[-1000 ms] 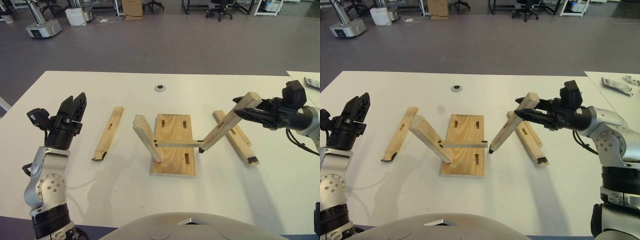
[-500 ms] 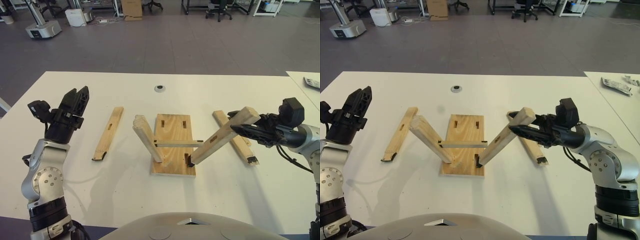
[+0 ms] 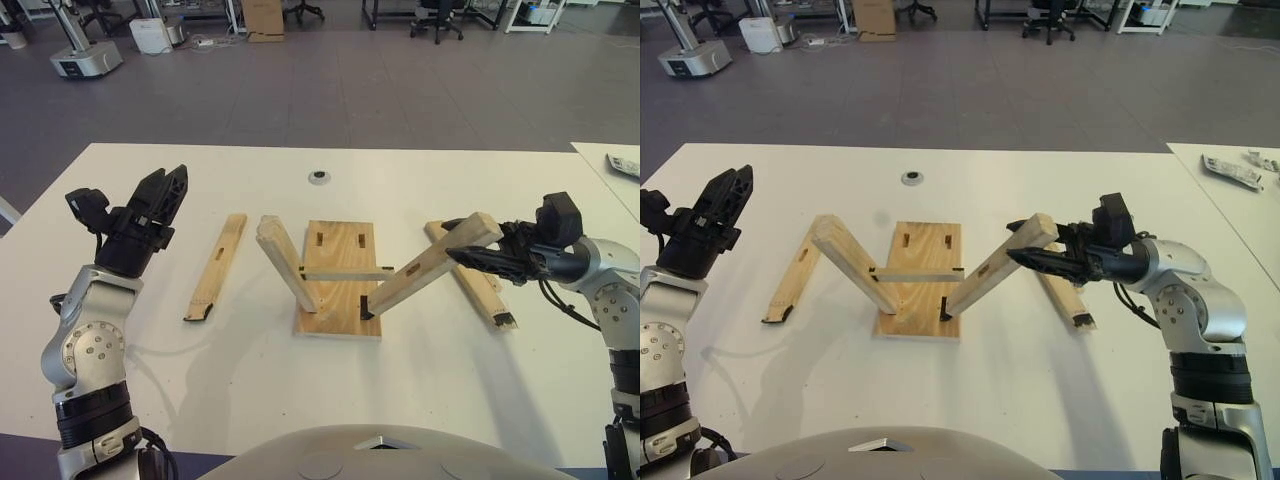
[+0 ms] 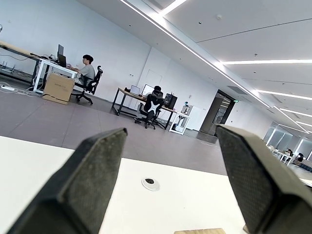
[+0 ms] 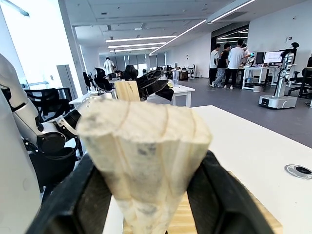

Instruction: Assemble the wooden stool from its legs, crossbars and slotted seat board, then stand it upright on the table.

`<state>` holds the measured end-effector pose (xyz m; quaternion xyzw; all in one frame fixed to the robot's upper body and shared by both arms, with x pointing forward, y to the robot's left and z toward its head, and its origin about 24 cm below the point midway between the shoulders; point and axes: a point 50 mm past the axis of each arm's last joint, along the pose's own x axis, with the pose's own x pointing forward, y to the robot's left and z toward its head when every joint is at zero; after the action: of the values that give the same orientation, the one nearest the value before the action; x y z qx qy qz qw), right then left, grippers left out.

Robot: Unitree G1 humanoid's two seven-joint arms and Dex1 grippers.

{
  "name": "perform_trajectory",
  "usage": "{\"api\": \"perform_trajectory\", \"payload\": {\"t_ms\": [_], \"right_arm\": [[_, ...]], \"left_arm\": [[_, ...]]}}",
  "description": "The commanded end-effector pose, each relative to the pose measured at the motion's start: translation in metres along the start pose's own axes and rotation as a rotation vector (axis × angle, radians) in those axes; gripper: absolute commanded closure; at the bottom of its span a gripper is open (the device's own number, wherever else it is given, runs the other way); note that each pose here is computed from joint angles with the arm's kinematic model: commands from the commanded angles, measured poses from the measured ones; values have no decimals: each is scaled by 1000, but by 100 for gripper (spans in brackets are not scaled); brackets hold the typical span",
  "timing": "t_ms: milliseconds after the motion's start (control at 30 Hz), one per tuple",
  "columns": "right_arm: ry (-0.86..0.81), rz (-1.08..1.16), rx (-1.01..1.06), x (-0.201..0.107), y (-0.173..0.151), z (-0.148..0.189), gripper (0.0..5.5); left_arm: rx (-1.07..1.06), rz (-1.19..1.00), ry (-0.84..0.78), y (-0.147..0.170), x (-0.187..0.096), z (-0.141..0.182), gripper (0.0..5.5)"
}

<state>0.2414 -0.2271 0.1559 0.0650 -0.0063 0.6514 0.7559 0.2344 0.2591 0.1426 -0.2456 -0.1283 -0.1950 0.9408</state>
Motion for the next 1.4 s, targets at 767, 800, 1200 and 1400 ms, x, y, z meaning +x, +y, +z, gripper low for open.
{"api": "perform_trajectory", "payload": {"t_ms": [767,800,1200,1400], "right_arm": [[252,106,-165,33,-31,16,343],[261,107,-159,32,-31,16,343],[469,156,-97,59,-50,8,343],[557,174,-91,69,-53,0,343]], "left_arm": [[31,-19,32,-85,-4,-70,212],[26,-24,26,-91,-2,-72,212],[14,38,57,-84,-15,-88,212],[-1,106,133,-72,-43,-108,212]]}}
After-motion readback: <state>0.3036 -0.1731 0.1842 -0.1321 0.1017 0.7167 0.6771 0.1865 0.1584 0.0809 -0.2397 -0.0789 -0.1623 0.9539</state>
